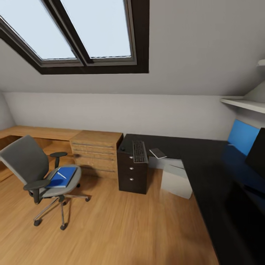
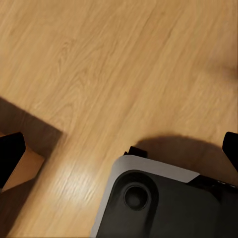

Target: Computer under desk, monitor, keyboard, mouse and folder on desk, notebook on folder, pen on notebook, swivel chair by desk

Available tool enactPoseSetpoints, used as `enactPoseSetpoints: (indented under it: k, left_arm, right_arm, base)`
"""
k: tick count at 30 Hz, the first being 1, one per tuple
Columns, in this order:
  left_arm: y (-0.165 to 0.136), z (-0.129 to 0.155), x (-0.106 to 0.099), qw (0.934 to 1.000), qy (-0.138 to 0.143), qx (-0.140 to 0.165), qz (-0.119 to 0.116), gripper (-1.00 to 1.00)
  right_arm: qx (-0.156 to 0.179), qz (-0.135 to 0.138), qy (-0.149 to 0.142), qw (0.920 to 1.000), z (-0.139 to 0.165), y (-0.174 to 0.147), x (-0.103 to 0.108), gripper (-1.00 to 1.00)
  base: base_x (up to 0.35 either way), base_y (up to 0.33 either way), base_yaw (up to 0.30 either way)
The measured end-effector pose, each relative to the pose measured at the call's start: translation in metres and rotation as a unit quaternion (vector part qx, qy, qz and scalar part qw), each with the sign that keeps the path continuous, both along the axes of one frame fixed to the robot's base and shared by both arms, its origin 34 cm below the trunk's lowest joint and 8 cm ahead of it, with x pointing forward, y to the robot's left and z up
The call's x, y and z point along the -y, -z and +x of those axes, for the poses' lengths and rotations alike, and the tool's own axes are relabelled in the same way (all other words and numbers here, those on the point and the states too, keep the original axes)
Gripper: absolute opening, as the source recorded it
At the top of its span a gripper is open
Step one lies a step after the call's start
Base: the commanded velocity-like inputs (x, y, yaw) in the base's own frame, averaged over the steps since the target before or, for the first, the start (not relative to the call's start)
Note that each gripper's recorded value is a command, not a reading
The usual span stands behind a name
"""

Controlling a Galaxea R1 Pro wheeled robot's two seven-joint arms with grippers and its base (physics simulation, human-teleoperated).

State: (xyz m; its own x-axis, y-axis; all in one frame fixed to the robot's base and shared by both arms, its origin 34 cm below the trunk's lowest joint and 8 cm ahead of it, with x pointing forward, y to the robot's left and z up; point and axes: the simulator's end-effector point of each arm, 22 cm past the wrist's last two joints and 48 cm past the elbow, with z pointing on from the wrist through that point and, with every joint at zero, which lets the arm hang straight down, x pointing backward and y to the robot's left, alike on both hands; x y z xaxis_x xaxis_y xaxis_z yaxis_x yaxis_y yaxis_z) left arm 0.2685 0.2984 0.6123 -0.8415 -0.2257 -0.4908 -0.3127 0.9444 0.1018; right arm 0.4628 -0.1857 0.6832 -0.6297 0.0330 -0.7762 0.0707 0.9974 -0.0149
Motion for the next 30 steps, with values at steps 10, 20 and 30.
enactPoseSetpoints:
  k: [10, 20, 30]
  left_arm:
    - [0.0, 0.0, 0.0, 1.0, 0.0, 0.0, 0.0, 1.0]
    - [0.0, 0.0, 0.0, 1.0, 0.0, 0.0, 0.0, 1.0]
    - [0.0, 0.0, 0.0, 1.0, 0.0, 0.0, 0.0, 1.0]
  right_arm:
    - [0.0, 0.0, 0.0, 1.0, 0.0, 0.0, 0.0, 1.0]
    - [0.0, 0.0, 0.0, 1.0, 0.0001, 0.0, 0.0004, 1.0]
    - [0.0, -0.001, 0.0, 1.0, 0.0001, 0.0001, 0.0009, 1.0]
  base:
    - [0.321, 0.092, 0.0]
    - [0.321, 0.099, 0.0]
    - [0.321, 0.108, -0.008]
